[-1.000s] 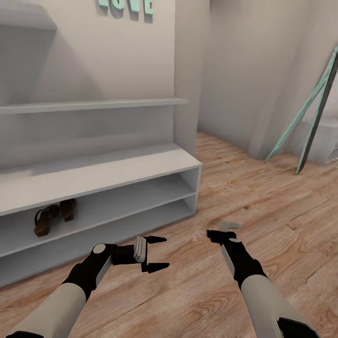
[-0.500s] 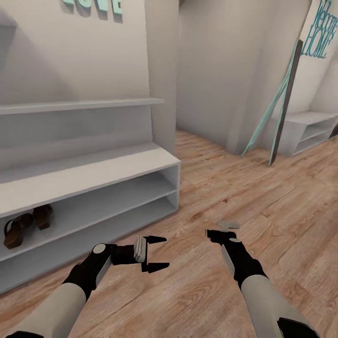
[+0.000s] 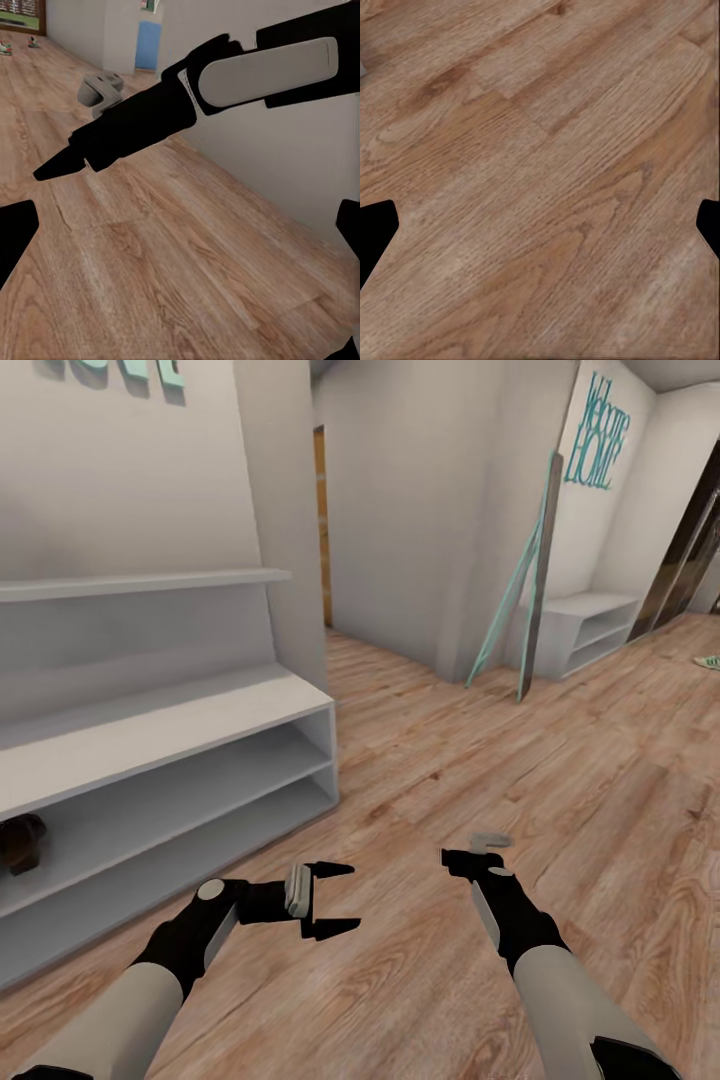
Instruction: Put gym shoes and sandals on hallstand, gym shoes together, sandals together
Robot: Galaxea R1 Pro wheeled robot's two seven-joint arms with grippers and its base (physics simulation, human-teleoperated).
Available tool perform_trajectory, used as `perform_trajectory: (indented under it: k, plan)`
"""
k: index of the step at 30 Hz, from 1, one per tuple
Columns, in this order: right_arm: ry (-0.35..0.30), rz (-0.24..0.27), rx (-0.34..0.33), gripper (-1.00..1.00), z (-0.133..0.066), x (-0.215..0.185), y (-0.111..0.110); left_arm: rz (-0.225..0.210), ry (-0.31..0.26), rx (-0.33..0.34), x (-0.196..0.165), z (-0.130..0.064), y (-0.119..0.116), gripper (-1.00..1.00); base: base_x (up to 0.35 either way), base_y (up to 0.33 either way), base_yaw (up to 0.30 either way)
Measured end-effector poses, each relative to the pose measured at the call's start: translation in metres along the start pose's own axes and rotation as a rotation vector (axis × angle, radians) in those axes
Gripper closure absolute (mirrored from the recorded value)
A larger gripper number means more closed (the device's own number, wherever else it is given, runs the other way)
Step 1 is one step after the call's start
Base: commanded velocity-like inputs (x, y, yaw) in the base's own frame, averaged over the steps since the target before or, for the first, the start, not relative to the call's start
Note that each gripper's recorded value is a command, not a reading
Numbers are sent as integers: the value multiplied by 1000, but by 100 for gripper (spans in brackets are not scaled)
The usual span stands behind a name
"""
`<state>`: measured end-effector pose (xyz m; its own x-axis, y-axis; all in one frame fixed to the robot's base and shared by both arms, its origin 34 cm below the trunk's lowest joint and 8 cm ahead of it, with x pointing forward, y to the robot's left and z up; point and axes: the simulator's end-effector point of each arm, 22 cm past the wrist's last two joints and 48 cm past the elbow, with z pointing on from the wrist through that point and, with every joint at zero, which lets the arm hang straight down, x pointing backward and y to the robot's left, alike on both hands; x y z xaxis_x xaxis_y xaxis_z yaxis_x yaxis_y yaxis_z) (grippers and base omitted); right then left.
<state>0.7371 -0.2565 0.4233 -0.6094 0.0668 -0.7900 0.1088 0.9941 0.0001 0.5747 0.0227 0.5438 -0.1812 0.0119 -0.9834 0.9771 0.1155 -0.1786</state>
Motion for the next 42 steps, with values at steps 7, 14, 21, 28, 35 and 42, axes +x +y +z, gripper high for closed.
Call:
perform_trajectory:
  k: [7, 14, 21, 28, 35, 42]
  plan:
    - [0, 0, 0, -100, 0, 0, 0, -1, -12, -15, -3, -3, 4, -100, 0, -1, -254]
    - [0, 0, 0, -100, -1, -2, 0, -1, -14, -17, -6, -3, 5, -100, 0, 0, -254]
    - [1, 0, 0, -100, -2, -4, 0, -1, -14, -17, -8, -3, 5, -100, 0, 0, -254]
    - [2, 0, 0, -100, -2, -4, 0, -1, -14, -17, -8, -3, 5, -100, 0, 0, -254]
    - [1, 0, 0, -100, -2, -4, 0, -1, -14, -17, -8, -3, 5, -100, 0, 0, -254]
    - [2, 0, 0, -100, -2, -4, 0, -1, -14, -17, -8, -3, 5, -100, 0, 0, -254]
